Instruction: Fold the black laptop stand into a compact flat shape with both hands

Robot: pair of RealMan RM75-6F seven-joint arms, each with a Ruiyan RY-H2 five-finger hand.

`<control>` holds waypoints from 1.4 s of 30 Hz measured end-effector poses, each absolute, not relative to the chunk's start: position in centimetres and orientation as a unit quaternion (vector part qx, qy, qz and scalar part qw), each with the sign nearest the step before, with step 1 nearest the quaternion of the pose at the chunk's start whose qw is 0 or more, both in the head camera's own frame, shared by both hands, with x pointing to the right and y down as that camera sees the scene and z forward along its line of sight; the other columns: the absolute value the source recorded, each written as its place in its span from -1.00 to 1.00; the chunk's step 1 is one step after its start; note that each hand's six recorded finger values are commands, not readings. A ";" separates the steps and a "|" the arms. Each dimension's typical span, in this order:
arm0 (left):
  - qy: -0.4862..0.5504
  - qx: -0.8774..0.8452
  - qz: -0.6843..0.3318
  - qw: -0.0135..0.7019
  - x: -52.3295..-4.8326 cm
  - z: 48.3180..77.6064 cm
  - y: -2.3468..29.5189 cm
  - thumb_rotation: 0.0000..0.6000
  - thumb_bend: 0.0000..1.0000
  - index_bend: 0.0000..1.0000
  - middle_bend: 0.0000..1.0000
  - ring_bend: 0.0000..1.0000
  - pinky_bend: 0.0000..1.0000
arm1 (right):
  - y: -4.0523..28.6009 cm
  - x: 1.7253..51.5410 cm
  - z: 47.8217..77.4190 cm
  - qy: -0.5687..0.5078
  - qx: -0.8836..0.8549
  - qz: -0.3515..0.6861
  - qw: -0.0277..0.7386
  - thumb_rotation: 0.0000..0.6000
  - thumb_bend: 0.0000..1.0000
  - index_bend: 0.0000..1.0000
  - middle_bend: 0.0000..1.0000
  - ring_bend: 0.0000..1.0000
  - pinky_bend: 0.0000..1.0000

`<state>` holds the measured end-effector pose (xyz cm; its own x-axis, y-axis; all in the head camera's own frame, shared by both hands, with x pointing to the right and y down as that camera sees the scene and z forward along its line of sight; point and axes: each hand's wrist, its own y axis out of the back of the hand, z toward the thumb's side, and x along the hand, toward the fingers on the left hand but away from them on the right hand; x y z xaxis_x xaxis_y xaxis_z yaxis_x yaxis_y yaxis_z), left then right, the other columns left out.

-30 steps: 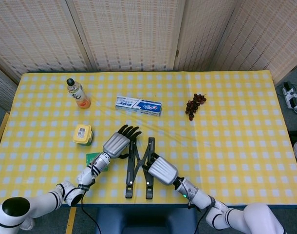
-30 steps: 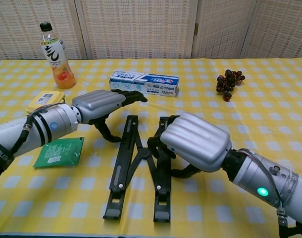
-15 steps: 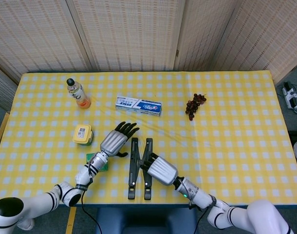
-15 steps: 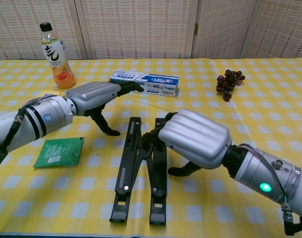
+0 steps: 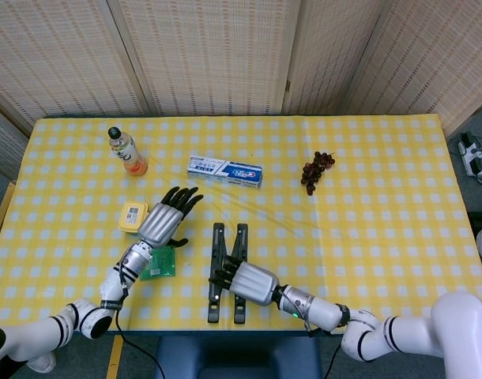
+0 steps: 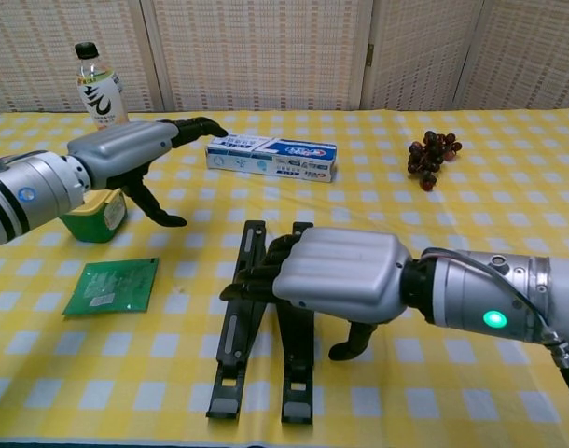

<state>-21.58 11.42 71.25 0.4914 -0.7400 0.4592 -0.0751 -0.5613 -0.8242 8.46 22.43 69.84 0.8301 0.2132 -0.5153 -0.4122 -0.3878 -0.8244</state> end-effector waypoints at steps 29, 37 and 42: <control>0.300 -0.762 -0.440 0.368 -25.0 71.0 11.1 1.00 -0.62 -1.00 -1.00 -1.00 -1.00 | 22.0 3.7 71.0 0.136 -0.745 0.296 0.583 1.00 -0.56 -0.47 -0.45 -0.65 -0.82; 0.303 -0.761 -0.438 0.370 -25.2 70.9 11.1 1.00 -0.62 -1.00 -1.00 -1.00 -1.00 | 21.4 3.3 70.3 0.111 -0.748 0.287 0.589 1.00 -0.56 0.02 -0.09 -0.42 -0.81; 0.304 -0.761 -0.437 0.371 -25.1 70.7 11.1 1.00 -0.62 -1.00 -1.00 -1.00 -1.00 | 20.9 3.4 69.7 0.093 -0.750 0.277 0.593 1.00 -0.56 0.17 0.00 -0.35 -0.80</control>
